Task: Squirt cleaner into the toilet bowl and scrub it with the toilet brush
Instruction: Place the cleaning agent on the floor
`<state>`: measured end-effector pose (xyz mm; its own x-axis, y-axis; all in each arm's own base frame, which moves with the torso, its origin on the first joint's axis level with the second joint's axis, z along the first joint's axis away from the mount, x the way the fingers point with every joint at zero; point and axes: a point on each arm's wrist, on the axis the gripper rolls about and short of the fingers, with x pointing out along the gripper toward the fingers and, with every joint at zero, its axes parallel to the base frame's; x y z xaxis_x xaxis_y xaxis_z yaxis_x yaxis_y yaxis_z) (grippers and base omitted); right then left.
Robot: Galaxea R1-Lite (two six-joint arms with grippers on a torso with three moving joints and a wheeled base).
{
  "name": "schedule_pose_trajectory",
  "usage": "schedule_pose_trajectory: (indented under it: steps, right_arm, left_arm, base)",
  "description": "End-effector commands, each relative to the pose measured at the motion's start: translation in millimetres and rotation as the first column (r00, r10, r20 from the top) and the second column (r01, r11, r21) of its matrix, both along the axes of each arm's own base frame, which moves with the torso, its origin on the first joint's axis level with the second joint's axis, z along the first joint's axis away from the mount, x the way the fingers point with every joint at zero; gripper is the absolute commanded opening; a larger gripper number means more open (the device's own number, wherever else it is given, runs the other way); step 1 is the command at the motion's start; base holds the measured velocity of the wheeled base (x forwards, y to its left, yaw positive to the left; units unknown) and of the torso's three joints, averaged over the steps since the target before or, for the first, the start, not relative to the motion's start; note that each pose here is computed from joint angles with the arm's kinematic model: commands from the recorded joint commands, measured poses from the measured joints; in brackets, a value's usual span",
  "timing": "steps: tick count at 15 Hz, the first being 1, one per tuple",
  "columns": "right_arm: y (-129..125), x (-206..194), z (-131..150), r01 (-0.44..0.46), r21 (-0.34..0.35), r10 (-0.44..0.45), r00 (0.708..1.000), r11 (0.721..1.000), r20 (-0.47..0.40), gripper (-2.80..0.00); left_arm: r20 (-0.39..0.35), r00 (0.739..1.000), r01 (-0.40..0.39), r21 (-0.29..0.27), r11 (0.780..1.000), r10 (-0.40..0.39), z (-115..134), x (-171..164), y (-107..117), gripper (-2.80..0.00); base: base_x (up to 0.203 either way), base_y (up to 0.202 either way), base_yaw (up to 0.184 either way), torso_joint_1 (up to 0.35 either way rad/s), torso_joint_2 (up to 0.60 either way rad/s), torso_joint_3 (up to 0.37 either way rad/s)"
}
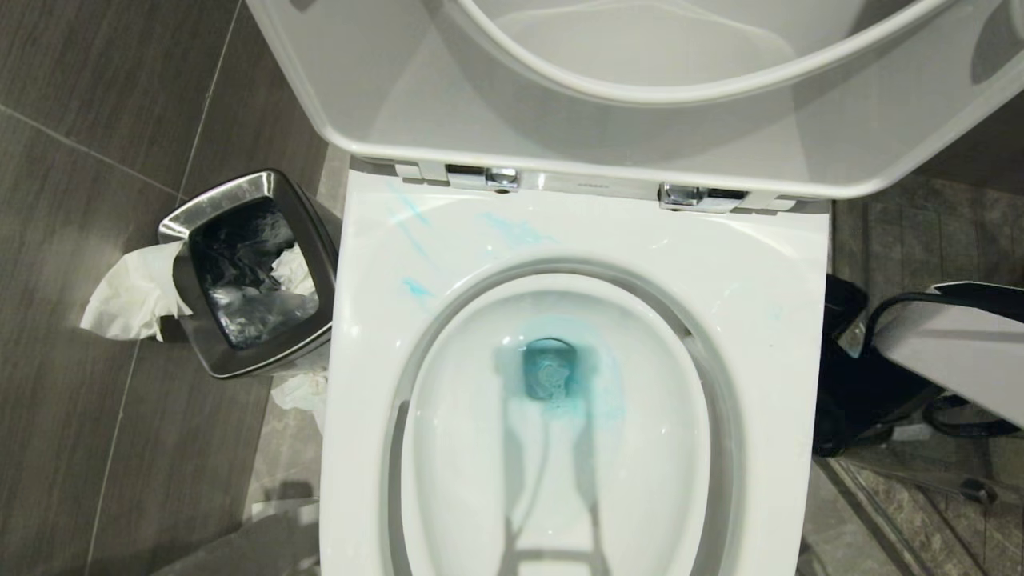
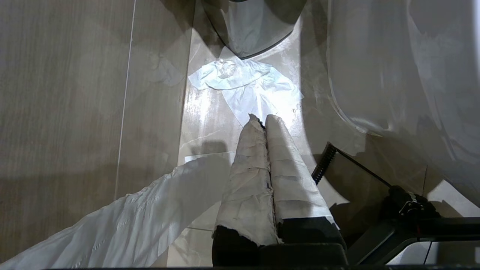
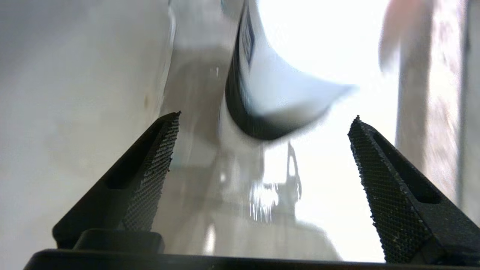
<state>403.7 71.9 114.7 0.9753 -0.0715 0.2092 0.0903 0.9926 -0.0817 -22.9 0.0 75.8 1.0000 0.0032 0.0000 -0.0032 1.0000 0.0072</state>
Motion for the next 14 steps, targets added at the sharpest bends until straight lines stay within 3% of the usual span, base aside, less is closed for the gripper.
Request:
schedule_pose_trajectory:
  steps: [1,5,6,10,14]
  right_arm:
    - [0,-37,28,0.002,0.020,-0.003,1.000,1.000,0.017,0.00]
    - [-11,-91,57,0.043,0.044,-0.044,0.998,0.998,0.034,0.00]
    - [-15,-105,64,0.051,0.048,-0.053,0.998,0.998,0.041,-2.80]
    - [-26,-142,70,0.079,0.043,-0.081,0.996,0.996,0.030,-2.80]
    - [-30,-158,83,0.109,0.059,-0.113,0.991,0.992,0.074,-2.80]
  left_arm:
    - [-0.002,1.000,-0.001,0.000,1.000,0.001,0,0,0,-2.80]
    - [-0.002,1.000,0.000,0.000,1.000,0.000,0,0,0,-2.80]
    - [-0.002,1.000,-0.001,0.000,1.000,0.001,0,0,0,-2.80]
    - [-0.002,1.000,0.000,0.000,1.000,0.000,0,0,0,-2.80]
    - [-0.002,1.000,-0.001,0.000,1.000,0.001,0,0,0,-2.80]
  base:
    - [0.000,0.000,0.000,0.000,0.00,0.000]
    - [0.000,0.000,0.000,0.000,0.00,0.000]
    - [0.000,0.000,0.000,0.000,0.00,0.000]
    - [0.000,0.000,0.000,0.000,0.00,0.000]
    - [0.000,0.000,0.000,0.000,0.00,0.000]
